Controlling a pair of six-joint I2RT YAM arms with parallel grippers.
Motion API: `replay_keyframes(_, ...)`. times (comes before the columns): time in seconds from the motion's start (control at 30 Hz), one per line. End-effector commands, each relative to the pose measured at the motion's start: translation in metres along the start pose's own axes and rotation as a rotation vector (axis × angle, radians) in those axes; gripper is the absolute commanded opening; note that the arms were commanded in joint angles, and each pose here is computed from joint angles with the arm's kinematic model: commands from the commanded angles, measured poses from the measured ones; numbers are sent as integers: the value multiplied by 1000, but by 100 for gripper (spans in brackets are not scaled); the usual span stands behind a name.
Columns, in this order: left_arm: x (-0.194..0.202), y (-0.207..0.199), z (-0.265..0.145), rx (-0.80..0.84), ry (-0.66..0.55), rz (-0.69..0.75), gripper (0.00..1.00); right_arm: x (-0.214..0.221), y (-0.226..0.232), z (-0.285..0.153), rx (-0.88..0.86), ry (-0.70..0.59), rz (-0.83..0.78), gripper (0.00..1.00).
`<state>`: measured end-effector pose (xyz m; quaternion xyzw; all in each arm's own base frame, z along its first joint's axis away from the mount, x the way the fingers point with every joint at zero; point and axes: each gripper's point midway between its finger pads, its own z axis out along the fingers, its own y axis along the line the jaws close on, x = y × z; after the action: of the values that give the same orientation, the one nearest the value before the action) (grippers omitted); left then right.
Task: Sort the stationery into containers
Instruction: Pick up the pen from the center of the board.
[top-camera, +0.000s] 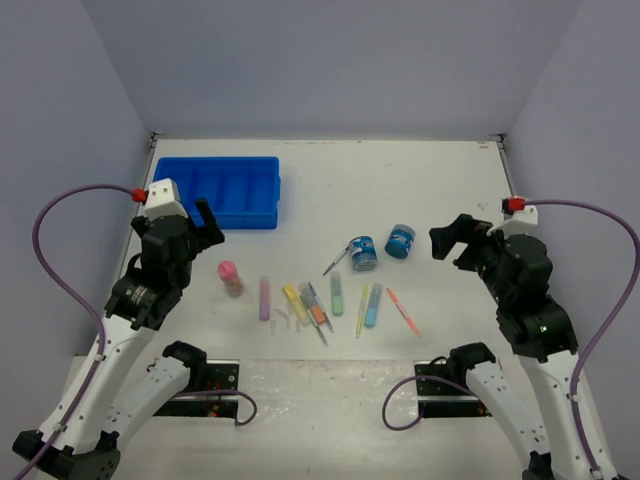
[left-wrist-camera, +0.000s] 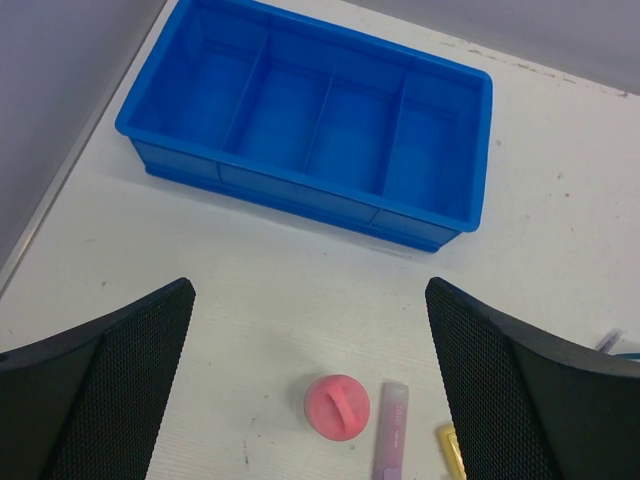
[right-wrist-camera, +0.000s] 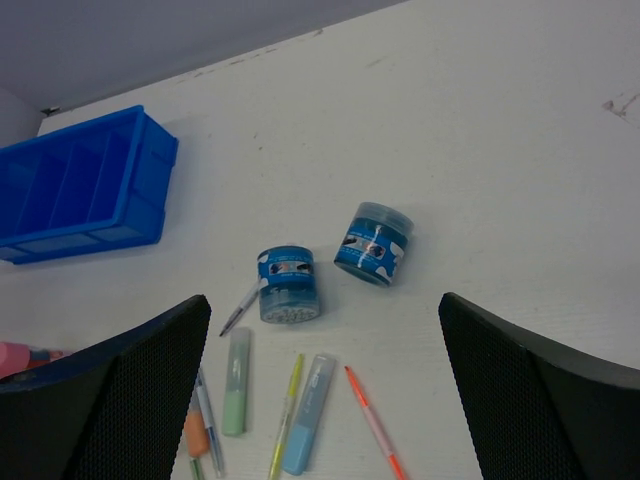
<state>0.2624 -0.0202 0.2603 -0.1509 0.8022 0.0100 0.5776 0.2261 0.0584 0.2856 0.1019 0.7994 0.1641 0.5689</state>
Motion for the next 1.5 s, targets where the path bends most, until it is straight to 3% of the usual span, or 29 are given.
replay_keyframes(0.0, -22, -7, -7, 38, -54, -49, 100, -12, 27, -12, -164, -69, -7, 99)
replay_keyframes(0.1, -20, -8, -6, 46, -52, -46, 100, -17, 40, -21, -255, -121, -28, 99)
replay_keyframes(0.2, -18, -11, -6, 63, -50, -39, 100, -14, 35, -15, -210, -67, -41, 99)
replay_keyframes(0.37, -20, -15, -10, 92, -61, -39, 100, 33, 33, 13, -174, 228, -40, 99)
replay_keyframes(0.5, -16, -19, -11, 128, -59, -30, 100, 74, 26, 27, -106, 366, 1, 98)
replay_keyframes(0.67, -14, -28, -14, 177, -55, -19, 100, 127, 4, 39, 71, 540, -38, 84)
replay_keyframes(0.8, -13, -35, -17, 217, -52, -10, 100, 171, -5, 39, 176, 715, -99, 66)
replay_keyframes(0.93, -9, -39, -18, 236, -43, 3, 100, 193, -12, 35, 232, 778, -101, 55)
replay_keyframes(1.47, -6, -62, -28, 344, -33, 45, 100, 251, -28, 53, 353, 958, -182, 53)
